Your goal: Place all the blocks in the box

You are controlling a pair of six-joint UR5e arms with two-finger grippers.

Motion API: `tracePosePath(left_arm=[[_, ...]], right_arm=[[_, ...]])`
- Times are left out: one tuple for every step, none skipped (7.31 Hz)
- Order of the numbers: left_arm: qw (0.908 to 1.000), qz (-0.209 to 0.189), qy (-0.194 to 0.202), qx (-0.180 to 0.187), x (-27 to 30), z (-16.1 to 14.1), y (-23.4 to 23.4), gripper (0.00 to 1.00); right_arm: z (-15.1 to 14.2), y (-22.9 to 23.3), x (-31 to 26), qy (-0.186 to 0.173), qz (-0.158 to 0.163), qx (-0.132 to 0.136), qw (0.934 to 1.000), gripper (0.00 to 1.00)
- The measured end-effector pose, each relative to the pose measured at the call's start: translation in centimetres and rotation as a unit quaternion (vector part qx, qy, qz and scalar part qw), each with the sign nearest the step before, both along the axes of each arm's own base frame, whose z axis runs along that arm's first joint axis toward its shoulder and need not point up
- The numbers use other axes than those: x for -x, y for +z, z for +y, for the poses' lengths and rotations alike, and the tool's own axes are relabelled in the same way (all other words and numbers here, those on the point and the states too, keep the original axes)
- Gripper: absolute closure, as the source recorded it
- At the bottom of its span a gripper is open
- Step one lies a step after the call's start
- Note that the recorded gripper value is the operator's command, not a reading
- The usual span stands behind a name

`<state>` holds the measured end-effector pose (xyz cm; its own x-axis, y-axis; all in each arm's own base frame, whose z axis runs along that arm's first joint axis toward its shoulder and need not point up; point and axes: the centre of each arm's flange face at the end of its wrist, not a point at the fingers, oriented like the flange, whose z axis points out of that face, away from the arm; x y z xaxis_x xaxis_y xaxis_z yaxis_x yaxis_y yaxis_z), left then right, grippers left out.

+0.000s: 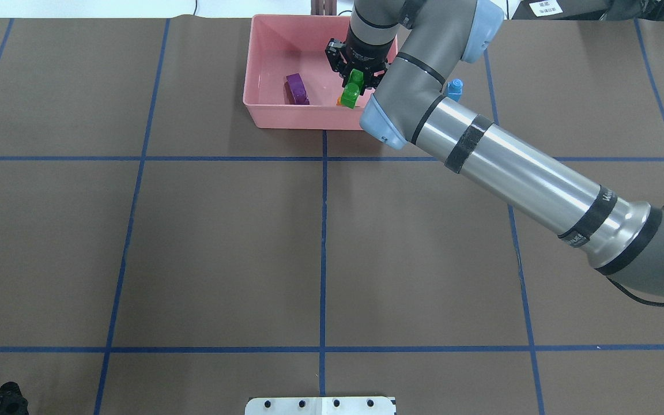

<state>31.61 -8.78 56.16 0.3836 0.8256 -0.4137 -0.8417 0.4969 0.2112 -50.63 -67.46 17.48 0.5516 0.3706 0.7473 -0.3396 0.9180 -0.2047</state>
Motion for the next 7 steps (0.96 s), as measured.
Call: tracePosePath(left_arm=[[1.0,-0.004,0.001,0.0,0.0,0.1,0.3,0.5],[1.0,-0.007,0.001,0.0,0.1,0.1,0.6,0.98],[1.0,-0.008,0.001,0.0,0.1,0.1,0.7,1.0],[1.0,-0.007,0.0,0.001,0.1,0.1,0.6,1.0],[1.0,-0.003,-0.006,0.004,0.4,-0.1,-0.1,1.0],[0.9997,0.01,-0.021,0.011,1.1,-0.7,-2.0,1.0],[0.9981,0.031,-0.047,0.025,2.1,-2.3,-4.6,1.0]], right_arm=[[0.1,0.1,0.5,0.001,-0.002,-0.006,1.0,0.0],[-0.2,-0.2,0.1,0.005,-0.006,-0.011,0.9999,0.0],[-1.0,-0.4,-1.0,0.01,-0.01,-0.012,0.9998,0.0],[-2.2,-0.5,-3.1,0.013,-0.016,-0.01,0.9997,0.0],[-3.7,-0.2,-5.7,0.015,-0.023,-0.006,0.9996,0.0],[-5.2,1.3,-9.0,0.017,-0.027,0.001,0.9995,0.0],[-6.3,4.8,-12.8,0.015,-0.026,0.004,0.9995,0.0]])
